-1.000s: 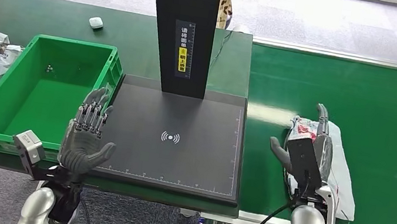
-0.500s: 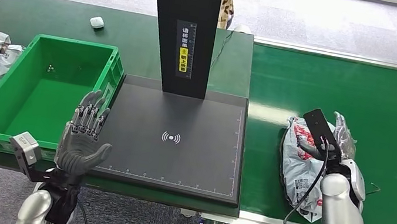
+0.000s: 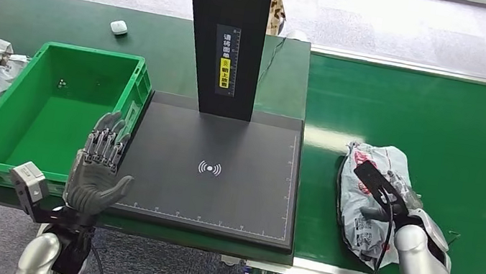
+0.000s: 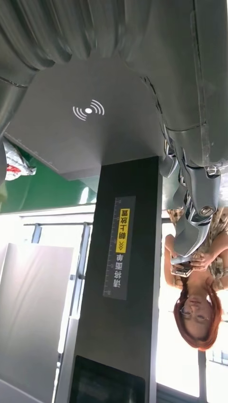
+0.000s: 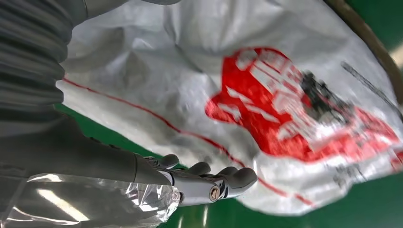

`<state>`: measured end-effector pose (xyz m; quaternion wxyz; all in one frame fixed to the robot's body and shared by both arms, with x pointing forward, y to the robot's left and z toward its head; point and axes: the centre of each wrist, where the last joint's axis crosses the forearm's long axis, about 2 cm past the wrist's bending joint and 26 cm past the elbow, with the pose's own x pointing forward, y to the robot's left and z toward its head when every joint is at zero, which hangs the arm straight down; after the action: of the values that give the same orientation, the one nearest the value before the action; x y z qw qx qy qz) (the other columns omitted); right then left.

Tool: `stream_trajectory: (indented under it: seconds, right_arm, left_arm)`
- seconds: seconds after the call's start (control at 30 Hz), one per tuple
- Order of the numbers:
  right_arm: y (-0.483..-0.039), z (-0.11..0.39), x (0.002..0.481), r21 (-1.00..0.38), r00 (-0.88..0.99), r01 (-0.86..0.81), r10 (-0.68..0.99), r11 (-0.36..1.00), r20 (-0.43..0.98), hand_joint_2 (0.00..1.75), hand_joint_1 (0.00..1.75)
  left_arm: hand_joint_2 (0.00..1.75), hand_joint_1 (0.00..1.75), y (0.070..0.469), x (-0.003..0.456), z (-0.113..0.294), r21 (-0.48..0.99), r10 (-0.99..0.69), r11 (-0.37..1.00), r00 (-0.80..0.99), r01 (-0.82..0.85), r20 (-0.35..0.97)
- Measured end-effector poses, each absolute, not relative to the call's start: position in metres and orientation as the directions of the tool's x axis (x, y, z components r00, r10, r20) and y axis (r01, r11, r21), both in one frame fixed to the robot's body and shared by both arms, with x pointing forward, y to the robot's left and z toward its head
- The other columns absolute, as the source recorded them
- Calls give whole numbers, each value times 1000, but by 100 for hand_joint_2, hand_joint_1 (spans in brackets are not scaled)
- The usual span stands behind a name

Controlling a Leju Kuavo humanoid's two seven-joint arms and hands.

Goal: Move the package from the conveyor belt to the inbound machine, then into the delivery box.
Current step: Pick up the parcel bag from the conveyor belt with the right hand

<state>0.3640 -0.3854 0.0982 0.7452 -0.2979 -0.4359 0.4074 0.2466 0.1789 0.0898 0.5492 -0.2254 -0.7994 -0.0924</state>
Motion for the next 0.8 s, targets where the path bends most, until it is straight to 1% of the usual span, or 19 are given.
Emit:
stream_trajectory:
  seconds: [0.13,0.37,0.5,0.8]
  right_arm:
    - [-390,91,358,-789,267,-427,895,442,357,175,0]
    - [-393,90,356,-798,273,-447,911,404,308,175,0]
    - [-392,84,350,-799,274,-476,925,368,263,175,175]
    - [-390,86,352,-814,267,-459,929,357,257,175,175]
  left_arm:
    - [175,0,181,248,90,-94,250,887,-300,453,920]
    - [175,0,183,249,90,-92,247,889,-302,448,921]
    - [175,0,184,249,90,-91,243,892,-300,443,922]
    - [175,0,185,247,88,-90,236,897,-297,434,925]
